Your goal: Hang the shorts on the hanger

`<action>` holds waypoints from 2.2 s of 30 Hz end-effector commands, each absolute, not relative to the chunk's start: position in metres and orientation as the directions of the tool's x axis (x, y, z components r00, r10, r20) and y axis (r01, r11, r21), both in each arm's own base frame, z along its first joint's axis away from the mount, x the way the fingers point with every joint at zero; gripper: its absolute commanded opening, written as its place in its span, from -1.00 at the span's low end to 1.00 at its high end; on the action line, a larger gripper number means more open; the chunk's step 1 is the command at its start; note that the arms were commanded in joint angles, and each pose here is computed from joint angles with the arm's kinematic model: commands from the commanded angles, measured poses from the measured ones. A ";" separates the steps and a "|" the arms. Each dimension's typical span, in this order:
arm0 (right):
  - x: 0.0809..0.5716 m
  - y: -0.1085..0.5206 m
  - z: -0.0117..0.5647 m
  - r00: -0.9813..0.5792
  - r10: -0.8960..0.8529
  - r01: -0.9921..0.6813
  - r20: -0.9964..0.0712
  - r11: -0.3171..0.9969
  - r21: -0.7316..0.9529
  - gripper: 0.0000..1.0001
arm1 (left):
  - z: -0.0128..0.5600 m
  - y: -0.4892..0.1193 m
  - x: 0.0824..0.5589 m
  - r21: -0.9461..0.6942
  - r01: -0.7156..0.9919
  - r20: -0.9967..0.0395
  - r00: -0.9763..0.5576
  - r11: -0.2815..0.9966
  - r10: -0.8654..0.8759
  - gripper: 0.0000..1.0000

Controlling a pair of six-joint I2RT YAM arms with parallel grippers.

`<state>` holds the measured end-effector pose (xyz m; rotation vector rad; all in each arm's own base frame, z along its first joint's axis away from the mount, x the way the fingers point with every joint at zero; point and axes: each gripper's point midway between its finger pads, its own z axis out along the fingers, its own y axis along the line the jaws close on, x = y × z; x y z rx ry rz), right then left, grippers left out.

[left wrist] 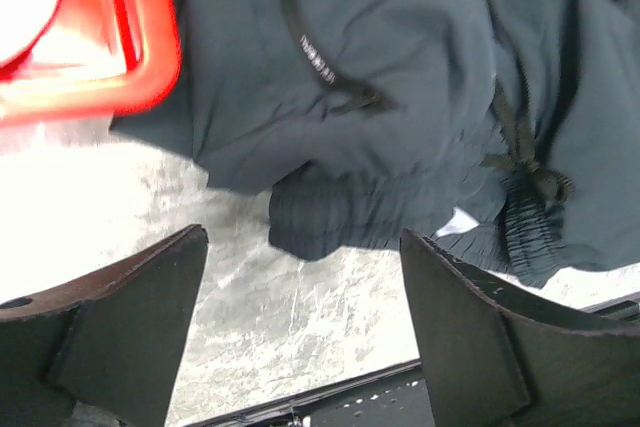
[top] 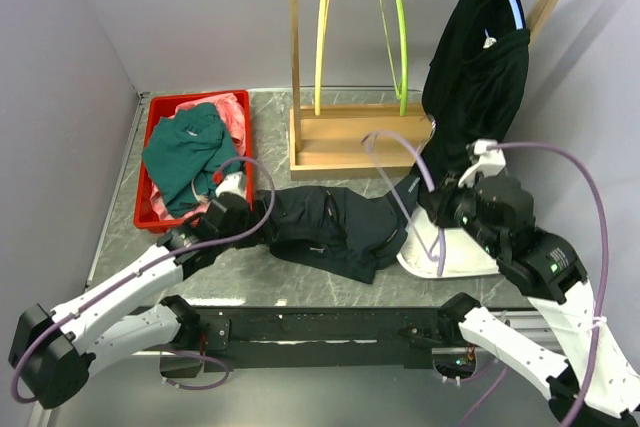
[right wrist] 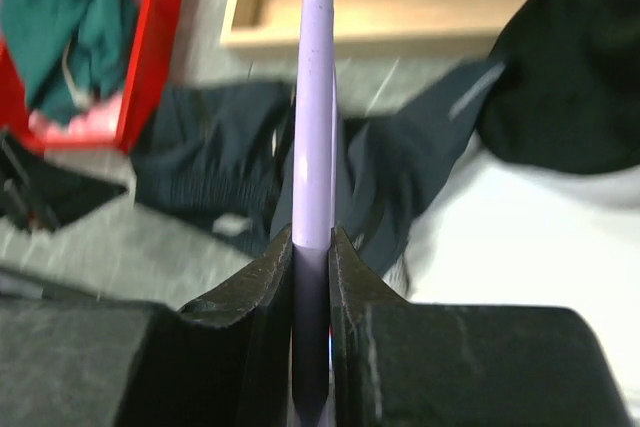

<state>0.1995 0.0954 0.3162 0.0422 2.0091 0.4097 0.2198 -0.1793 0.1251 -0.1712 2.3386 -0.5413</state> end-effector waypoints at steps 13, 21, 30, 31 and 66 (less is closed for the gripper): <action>0.129 0.142 0.305 -0.592 0.104 -0.467 -0.799 0.763 0.446 -1.00 | 0.102 -0.194 0.194 -0.572 0.028 -0.593 -0.704 0.820 -0.390 0.33; 0.109 0.149 0.300 -0.637 0.009 -0.532 -0.771 0.718 0.449 -1.00 | 0.096 -0.191 0.217 -0.499 -0.016 -0.642 -0.665 0.866 -0.382 0.24; 0.092 0.152 0.288 -0.671 -0.133 -0.595 -0.730 0.684 0.422 -1.00 | 0.120 -0.203 0.255 -0.422 -0.026 -0.717 -0.603 0.906 -0.350 0.11; 0.088 0.155 0.288 -0.671 -0.147 -0.608 -0.727 0.669 0.426 -1.00 | 0.118 -0.205 0.257 -0.413 -0.025 -0.717 -0.607 0.910 -0.342 0.10; 0.143 0.248 0.243 -0.401 0.089 -0.751 -0.912 0.538 0.382 -1.00 | 0.210 -0.216 0.245 -0.407 0.223 -0.774 -0.600 0.886 -0.204 -0.98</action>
